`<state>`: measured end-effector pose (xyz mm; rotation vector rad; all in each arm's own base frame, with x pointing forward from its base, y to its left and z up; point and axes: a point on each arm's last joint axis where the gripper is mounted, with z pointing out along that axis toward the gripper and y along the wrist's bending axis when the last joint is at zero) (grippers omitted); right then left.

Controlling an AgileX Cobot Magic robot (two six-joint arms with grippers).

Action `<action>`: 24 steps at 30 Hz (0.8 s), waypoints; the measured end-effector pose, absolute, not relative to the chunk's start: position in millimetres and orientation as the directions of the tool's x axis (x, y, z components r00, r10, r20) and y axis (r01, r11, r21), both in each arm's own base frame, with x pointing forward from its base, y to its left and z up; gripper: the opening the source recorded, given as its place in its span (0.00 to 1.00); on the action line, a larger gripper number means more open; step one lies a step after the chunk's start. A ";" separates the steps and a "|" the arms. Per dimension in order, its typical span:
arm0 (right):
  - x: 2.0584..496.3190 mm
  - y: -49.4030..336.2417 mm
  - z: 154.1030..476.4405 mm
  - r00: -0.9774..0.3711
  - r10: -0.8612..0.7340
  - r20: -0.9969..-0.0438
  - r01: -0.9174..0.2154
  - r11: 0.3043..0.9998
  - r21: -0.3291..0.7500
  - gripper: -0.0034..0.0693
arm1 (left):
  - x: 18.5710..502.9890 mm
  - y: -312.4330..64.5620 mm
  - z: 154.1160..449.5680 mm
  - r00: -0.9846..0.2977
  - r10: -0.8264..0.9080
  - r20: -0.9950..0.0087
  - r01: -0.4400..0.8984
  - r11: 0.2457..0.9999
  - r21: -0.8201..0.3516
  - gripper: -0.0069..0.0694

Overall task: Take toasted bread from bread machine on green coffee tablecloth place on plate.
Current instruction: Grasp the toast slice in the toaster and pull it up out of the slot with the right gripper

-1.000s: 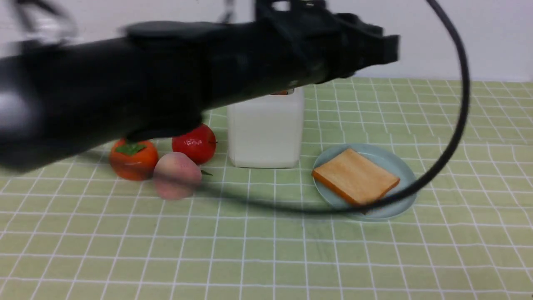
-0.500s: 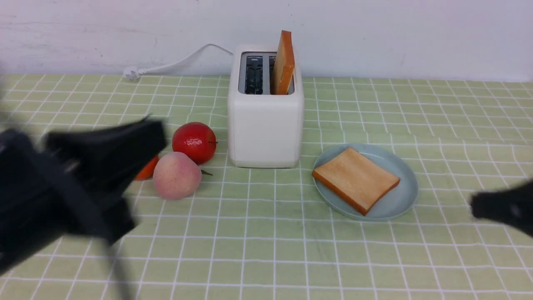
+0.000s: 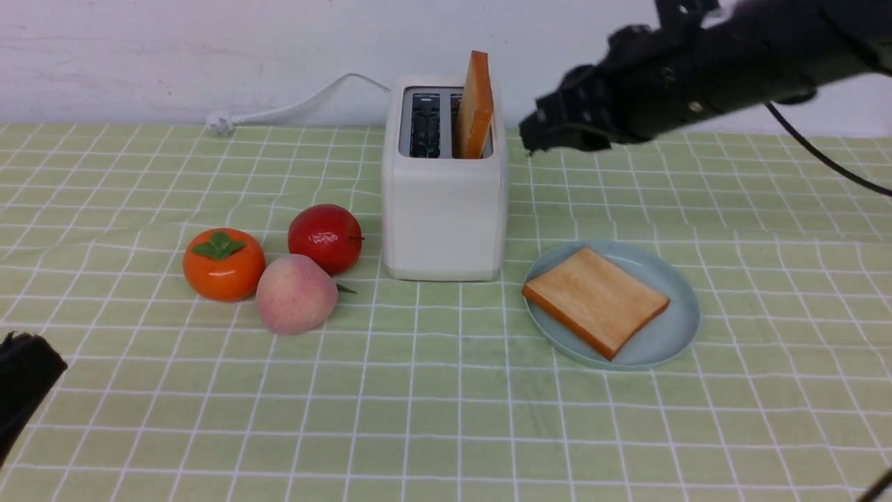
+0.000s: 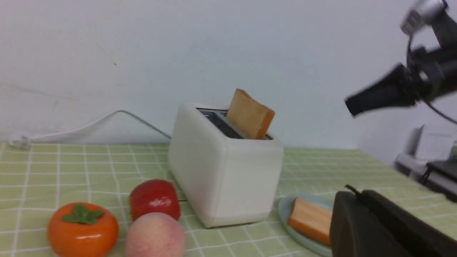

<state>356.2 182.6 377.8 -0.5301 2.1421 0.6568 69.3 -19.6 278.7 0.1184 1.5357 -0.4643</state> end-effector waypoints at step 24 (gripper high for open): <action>464.5 222.7 304.2 -0.434 -0.028 -0.900 -0.441 0.878 0.186 0.44 | 64.8 -29.2 280.9 -0.020 -0.192 -0.981 0.470 0.864 -0.179 0.07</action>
